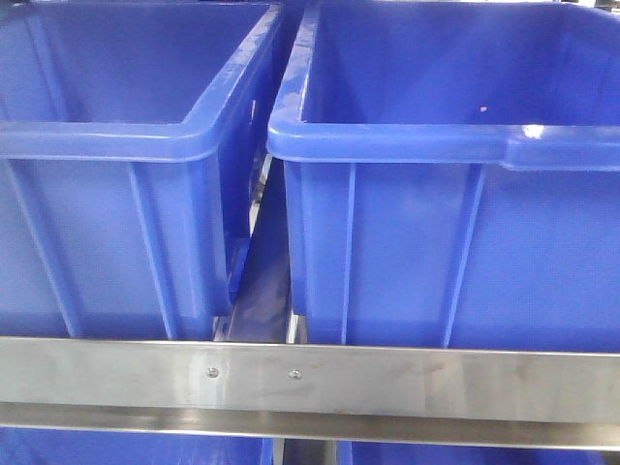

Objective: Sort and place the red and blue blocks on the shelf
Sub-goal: 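Open both grippers to drop the red and blue cubes into bins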

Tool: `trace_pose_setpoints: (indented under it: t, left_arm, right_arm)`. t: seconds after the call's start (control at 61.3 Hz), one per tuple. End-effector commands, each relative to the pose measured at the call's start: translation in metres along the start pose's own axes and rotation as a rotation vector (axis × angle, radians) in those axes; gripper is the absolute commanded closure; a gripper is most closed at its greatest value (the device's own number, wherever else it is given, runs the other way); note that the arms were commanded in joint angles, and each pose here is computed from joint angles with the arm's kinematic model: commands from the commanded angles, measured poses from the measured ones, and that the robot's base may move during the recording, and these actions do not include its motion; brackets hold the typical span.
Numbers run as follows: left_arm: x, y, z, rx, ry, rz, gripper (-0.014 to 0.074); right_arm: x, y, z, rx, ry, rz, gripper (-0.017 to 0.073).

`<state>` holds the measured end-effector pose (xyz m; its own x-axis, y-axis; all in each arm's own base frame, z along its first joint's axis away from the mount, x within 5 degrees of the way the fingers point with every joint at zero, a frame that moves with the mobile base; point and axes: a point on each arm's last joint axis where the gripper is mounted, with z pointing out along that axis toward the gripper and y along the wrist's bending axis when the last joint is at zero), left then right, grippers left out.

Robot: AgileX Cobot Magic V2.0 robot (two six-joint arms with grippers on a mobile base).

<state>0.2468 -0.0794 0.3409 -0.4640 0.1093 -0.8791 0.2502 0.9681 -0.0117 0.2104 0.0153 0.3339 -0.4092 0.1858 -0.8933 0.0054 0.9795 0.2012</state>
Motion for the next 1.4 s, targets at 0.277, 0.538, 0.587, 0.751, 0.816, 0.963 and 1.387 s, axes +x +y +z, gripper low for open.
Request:
trace_pose_setpoints:
  t: [0.277,0.538,0.587,0.751,0.816,0.963,1.387]
  left_arm:
    - [-0.024,-0.002,-0.011,0.024,-0.151,-0.003,0.0138]
    - [-0.023,-0.002,-0.011,0.026,-0.146,-0.012,0.0151]
    - [-0.022,-0.003,-0.011,0.029,-0.138,-0.025,0.0191]
    - [-0.021,-0.003,-0.014,0.033,-0.128,-0.045,0.0458]
    - [-0.022,-0.003,-0.018,0.035,-0.134,-0.05,0.0452]
    - [-0.015,-0.001,-0.036,0.035,-0.157,-0.052,0.0456]
    - [0.071,0.008,-0.114,0.058,-0.281,-0.082,0.0456]
  right_arm:
    - [-0.023,0.004,-0.007,-0.025,-0.151,-0.009,0.006]
    - [-0.025,0.005,-0.007,-0.028,-0.169,-0.009,0.0079]
    - [-0.025,0.005,-0.007,-0.028,-0.169,-0.009,0.014]
    - [-0.022,0.004,-0.008,-0.027,-0.143,-0.001,0.0482]
    - [-0.022,0.005,-0.01,-0.028,-0.143,0.002,0.0496]
    - [-0.021,0.005,-0.025,-0.031,-0.13,0.002,0.0496]
    - [0.045,-0.007,-0.096,-0.044,-0.141,-0.004,0.0491]
